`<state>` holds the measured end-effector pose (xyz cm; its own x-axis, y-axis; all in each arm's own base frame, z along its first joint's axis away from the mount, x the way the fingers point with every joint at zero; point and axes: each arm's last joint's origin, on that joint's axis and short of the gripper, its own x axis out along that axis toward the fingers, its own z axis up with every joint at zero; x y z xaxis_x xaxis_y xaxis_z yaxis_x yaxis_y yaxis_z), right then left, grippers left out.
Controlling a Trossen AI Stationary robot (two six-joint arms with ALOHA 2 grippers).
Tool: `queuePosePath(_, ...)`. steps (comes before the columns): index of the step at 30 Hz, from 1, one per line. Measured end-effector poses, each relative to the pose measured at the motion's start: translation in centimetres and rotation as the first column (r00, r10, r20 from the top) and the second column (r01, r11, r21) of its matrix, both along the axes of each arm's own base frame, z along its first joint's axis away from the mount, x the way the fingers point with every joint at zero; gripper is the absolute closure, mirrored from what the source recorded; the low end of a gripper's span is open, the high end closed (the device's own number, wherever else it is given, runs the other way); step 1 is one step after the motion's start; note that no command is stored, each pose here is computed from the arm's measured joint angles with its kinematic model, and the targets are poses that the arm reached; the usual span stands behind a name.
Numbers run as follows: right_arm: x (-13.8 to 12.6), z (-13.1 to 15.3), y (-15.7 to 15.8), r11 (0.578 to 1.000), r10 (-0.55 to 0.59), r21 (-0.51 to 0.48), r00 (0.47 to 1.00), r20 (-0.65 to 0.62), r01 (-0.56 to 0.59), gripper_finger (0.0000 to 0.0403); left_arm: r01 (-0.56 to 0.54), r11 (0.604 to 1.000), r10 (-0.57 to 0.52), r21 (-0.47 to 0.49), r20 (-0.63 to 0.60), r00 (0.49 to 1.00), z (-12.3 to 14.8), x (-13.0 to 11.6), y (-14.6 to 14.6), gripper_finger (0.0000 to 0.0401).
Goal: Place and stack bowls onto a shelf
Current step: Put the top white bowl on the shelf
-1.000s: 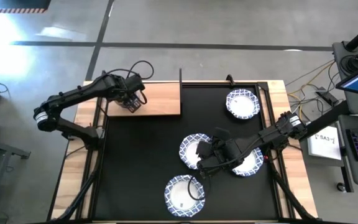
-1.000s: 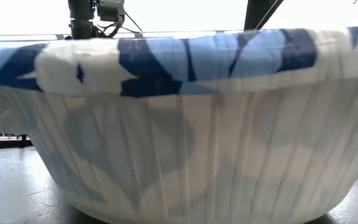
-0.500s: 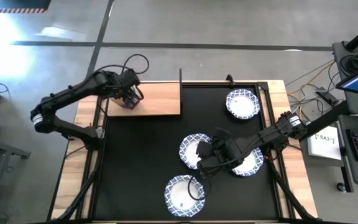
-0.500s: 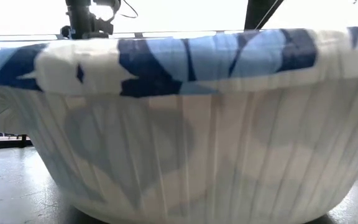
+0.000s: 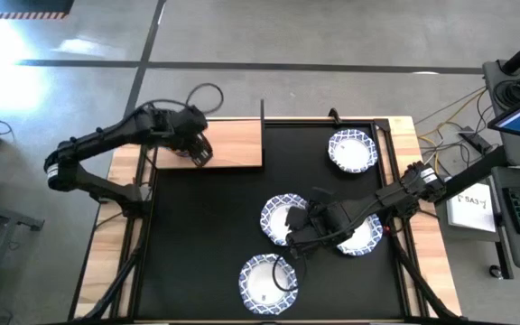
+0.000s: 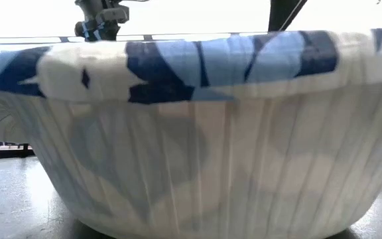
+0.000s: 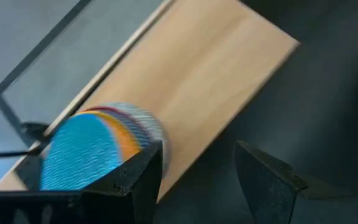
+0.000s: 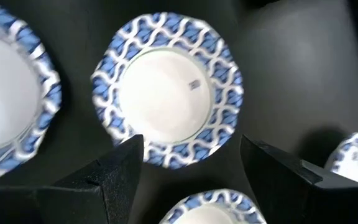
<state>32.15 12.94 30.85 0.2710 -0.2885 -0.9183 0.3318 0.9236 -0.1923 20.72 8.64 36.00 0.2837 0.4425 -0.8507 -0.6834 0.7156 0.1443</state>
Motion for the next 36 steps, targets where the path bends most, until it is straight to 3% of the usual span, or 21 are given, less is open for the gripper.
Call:
queuePosePath(4, -0.3, -0.1, 0.5, 0.998, 0.008, 0.060, 1.000, -0.026, -0.007, 0.0147, 0.121, 0.993, -0.121, 0.002, 0.025, 0.992, -0.7, 1.3, -2.8, 0.0219)
queuePosePath(7, -0.7, -0.1, 0.5, 0.996, -0.056, 0.073, 0.997, -0.054, 0.060, 0.0147, 0.222, 0.975, -0.222, 0.013, 0.081, 0.972, -1.1, 2.4, -5.5, 0.0219)
queuePosePath(11, -2.0, -0.2, -0.2, 0.990, -0.141, 0.003, 0.976, -0.168, 0.143, 0.0147, 0.369, 0.928, -0.371, 0.045, 0.178, 0.911, -2.0, 3.8, -9.4, 0.0219)
queuePosePath(15, -2.5, 0.1, -0.7, 0.992, -0.114, 0.024, 0.978, -0.174, 0.120, 0.0147, 0.462, 0.882, -0.468, 0.090, 0.265, 0.843, -2.9, 4.6, -12.7, 0.0219)
queuePosePath(20, -4.3, 0.5, -3.5, 0.990, -0.138, 0.011, 0.971, -0.198, 0.143, 0.0147, 0.492, 0.861, -0.505, 0.133, 0.346, 0.791, -3.9, 4.9, -15.7, 0.0219)
queuePosePath(25, -7.4, 0.4, -7.6, 0.953, -0.292, 0.026, 0.942, -0.166, 0.301, 0.0147, 0.479, 0.864, -0.499, 0.153, 0.390, 0.774, -4.9, 4.7, -17.3, 0.0219)
queuePosePath(32, -10.5, -2.3, -11.0, 0.925, -0.367, 0.063, 0.924, -0.104, 0.375, 0.0147, 0.452, 0.874, -0.482, 0.180, 0.446, 0.754, -6.0, 4.9, -17.9, 0.0219)
queuePosePath(36, -12.0, -4.3, -13.1, 0.881, -0.462, 0.058, 0.880, -0.112, 0.470, 0.0147, 0.425, 0.883, -0.467, 0.199, 0.462, 0.754, -6.4, 5.1, -17.9, 0.0219)
